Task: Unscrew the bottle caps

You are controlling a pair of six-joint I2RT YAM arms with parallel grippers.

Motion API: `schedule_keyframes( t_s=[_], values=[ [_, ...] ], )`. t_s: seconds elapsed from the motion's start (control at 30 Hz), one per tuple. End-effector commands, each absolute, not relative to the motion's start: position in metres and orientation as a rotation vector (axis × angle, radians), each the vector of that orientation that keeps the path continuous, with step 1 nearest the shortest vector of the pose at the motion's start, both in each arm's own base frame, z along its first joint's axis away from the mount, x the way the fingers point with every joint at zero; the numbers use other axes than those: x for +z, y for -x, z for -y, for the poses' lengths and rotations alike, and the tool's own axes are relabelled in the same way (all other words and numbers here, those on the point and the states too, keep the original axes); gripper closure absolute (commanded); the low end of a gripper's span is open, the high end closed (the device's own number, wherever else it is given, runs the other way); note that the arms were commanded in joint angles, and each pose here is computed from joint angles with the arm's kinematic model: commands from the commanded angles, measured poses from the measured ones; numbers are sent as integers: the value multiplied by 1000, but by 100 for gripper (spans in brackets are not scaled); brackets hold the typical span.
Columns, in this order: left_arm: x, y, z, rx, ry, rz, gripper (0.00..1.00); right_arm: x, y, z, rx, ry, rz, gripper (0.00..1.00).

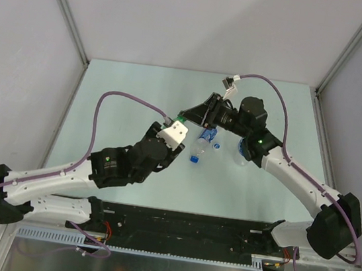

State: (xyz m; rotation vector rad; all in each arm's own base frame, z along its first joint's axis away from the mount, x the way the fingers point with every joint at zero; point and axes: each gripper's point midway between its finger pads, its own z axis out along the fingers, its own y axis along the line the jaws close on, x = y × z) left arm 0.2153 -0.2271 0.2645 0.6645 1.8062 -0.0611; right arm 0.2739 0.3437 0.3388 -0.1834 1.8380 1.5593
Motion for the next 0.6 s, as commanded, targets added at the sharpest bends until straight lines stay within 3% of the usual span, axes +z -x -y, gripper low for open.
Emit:
schedule_keyframes(
  t_s=[0.0, 0.17, 0.3, 0.37, 0.57],
  values=[
    [288, -218, 231, -82, -625, -1763, 100, 375, -270, -349, 1628, 245, -1714, 58],
    [287, -218, 231, -79, -626, -1764, 100, 381, -268, -351, 1667, 253, -1690, 43],
    [286, -218, 231, -74, -629, -1765, 100, 382, -268, -350, 1668, 250, -1690, 46],
    [287, -218, 231, -73, -629, -1764, 100, 381, -269, -350, 1667, 250, -1691, 52],
    [286, -219, 230, -65, -629, -1764, 100, 375, -270, -351, 1664, 248, -1712, 95]
  ],
)
